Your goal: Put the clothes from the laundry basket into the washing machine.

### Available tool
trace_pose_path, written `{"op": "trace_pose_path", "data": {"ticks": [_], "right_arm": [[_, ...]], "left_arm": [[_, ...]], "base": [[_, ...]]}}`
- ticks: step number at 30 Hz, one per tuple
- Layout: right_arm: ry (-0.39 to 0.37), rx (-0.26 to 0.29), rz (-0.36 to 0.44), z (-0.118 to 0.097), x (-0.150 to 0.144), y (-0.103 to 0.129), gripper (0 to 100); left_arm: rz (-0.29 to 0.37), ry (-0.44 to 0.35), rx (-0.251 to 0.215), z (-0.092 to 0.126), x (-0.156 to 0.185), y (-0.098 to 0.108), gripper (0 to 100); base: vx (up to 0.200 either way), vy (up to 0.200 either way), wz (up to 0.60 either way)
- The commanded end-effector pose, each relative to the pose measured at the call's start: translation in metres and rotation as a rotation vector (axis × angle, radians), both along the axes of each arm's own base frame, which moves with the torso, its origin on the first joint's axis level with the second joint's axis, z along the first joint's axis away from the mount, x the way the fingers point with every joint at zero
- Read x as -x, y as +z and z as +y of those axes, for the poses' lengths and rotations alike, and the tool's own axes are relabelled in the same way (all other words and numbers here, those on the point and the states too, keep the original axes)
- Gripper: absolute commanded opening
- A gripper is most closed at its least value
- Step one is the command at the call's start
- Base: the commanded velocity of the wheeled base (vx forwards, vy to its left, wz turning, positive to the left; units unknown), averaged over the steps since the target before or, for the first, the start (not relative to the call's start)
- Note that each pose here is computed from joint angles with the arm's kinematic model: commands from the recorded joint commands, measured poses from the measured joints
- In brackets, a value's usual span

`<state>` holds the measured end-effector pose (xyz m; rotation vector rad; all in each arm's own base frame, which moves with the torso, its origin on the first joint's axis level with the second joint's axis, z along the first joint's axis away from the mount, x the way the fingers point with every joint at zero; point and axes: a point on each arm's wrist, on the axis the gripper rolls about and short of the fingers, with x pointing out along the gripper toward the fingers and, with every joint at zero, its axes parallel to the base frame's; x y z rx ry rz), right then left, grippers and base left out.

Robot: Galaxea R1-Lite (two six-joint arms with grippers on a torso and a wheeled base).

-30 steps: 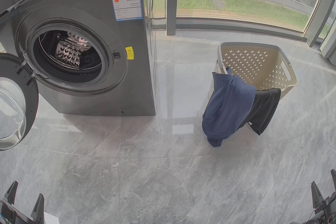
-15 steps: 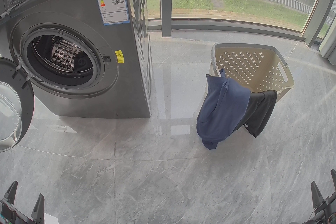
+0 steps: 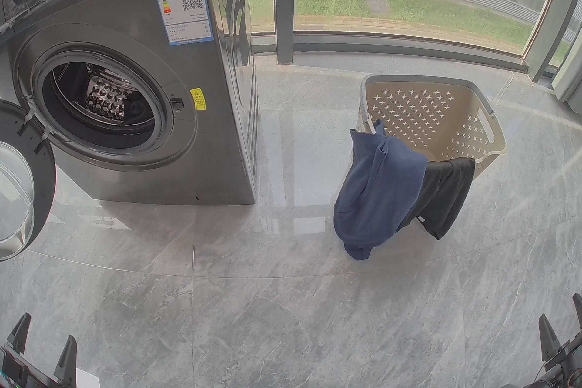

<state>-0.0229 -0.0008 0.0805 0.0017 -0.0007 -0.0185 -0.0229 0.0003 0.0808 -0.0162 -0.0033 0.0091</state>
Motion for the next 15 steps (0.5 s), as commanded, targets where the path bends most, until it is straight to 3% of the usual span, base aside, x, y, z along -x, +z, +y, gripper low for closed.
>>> {"op": "trace_pose_path", "data": {"ticks": [1, 10, 15], "right_arm": [[0.0, 0.0, -0.001, 0.0, 0.0001, -0.0044, 100], [0.0, 0.0, -0.001, 0.0, 0.0001, -0.0044, 100], [0.0, 0.0, -0.001, 0.0, 0.0001, -0.0044, 100]], "left_arm": [[0.006, 0.0, 0.001, 0.0, -0.0004, -0.0053, 100], [0.006, -0.003, -0.001, -0.0001, -0.0004, -0.0053, 100], [0.006, -0.003, 0.002, -0.0001, -0.0004, -0.0053, 100]], "base": [[0.0, -0.2, 0.0], [0.0, -0.2, 0.0], [0.0, 0.0, 0.0]]}}
